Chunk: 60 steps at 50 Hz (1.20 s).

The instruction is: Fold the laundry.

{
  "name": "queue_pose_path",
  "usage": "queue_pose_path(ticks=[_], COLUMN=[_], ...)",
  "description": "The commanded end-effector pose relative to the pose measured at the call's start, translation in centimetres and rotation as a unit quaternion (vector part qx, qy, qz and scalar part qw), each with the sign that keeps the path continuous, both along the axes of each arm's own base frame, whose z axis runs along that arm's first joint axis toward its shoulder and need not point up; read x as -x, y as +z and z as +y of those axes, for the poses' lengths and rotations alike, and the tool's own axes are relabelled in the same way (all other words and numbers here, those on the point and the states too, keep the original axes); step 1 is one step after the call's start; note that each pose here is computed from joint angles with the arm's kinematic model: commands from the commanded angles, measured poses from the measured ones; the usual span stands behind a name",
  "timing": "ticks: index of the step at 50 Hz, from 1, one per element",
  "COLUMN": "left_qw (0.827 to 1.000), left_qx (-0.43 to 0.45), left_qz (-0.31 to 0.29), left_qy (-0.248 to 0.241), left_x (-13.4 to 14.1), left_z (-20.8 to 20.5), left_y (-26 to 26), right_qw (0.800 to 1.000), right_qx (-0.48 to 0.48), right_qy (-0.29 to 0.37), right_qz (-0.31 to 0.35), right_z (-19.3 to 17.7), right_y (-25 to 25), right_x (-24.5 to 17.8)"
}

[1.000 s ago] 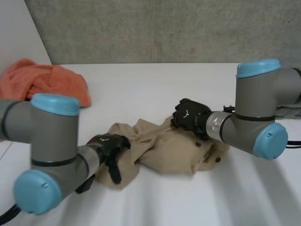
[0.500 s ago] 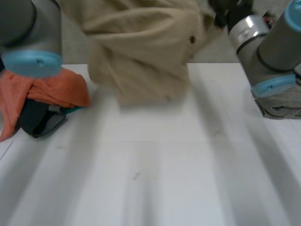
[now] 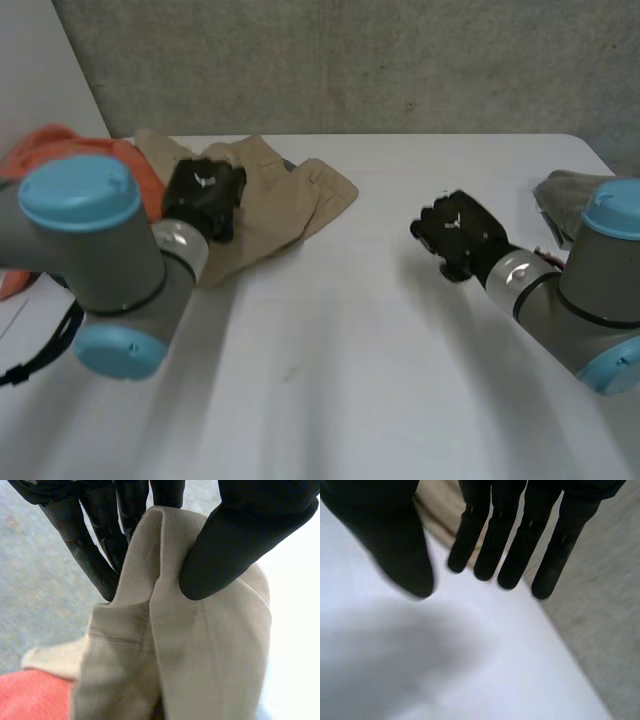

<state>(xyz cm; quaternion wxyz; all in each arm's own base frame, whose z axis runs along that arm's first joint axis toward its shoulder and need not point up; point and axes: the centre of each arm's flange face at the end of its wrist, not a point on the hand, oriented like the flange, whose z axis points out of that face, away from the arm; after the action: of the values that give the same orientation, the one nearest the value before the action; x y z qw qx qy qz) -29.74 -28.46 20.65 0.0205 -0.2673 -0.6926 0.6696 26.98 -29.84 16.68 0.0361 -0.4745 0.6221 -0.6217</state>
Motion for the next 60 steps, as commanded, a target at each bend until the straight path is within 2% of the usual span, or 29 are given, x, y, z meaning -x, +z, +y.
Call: queue_pose_path(ticks=[1,8,19,24,34,38,45,53,60], left_qw=[0.999,0.999,0.992,0.990,0.991,0.993,0.998,0.997,0.985], left_qx=[0.002,0.040,0.108,0.122,0.110,0.102,0.052,-0.074,-0.157], left_qz=[-0.032,-0.004,0.049,0.058,0.070,0.061,0.032,-0.019,-0.055], left_qy=[-0.009,-0.023,-0.051,-0.047,-0.032,-0.010,0.010,-0.015,-0.040], left_x=[-0.4,-1.2,-2.5,-3.1,-4.3,-5.2,-5.7,-4.4,-2.9], left_z=[1.7,5.1,9.9,9.9,9.8,8.6,5.4,4.1,4.4], left_y=[0.7,6.8,14.6,15.6,15.7,15.0,11.5,4.9,0.8], right_qw=[0.999,0.995,0.991,0.989,0.984,0.984,0.994,0.997,0.994], right_qx=[-0.027,-0.056,-0.092,-0.121,-0.142,-0.145,-0.080,-0.068,-0.077], right_qy=[-0.014,0.008,0.033,0.033,0.015,0.005,-0.035,-0.036,-0.043], right_qz=[-0.009,-0.084,-0.087,-0.080,-0.102,-0.100,-0.070,0.006,0.068], right_z=[-1.6,-2.9,-3.2,-1.8,-1.0,-0.8,-1.2,3.0,4.2], right_y=[1.7,4.0,-0.2,-3.4,-4.9,-3.6,5.1,10.1,10.0], right_x=[0.0,-3.5,-9.0,-11.2,-12.2,-11.3,-4.5,0.6,2.6])
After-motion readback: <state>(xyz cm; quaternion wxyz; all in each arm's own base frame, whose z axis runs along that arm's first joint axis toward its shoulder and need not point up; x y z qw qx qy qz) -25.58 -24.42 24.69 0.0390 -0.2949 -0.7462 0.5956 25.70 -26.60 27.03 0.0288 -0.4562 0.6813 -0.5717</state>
